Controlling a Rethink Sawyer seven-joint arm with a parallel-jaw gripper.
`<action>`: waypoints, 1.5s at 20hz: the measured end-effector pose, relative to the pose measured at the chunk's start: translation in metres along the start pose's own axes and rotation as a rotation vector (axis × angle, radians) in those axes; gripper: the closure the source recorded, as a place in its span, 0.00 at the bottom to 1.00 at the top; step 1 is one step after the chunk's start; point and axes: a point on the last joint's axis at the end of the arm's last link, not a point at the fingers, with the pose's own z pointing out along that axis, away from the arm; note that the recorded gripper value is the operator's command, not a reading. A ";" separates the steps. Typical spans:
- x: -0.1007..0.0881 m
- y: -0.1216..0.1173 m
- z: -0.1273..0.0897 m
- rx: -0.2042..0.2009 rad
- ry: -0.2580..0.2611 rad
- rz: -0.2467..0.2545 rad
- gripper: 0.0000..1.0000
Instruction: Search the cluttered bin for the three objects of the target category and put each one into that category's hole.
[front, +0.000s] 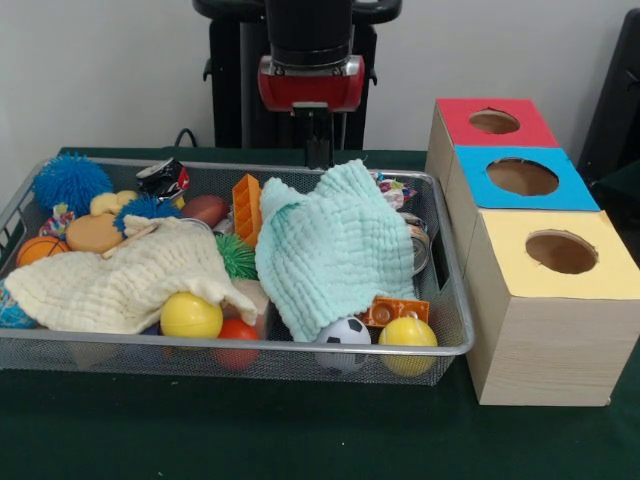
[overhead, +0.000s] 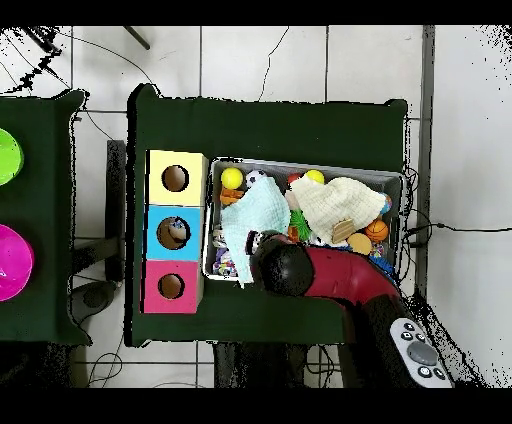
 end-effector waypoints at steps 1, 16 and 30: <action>0.000 -0.005 0.003 0.001 0.002 -0.004 1.00; -0.035 -0.042 0.010 0.001 -0.067 -0.032 1.00; -0.074 -0.050 0.020 0.042 -0.061 -0.098 1.00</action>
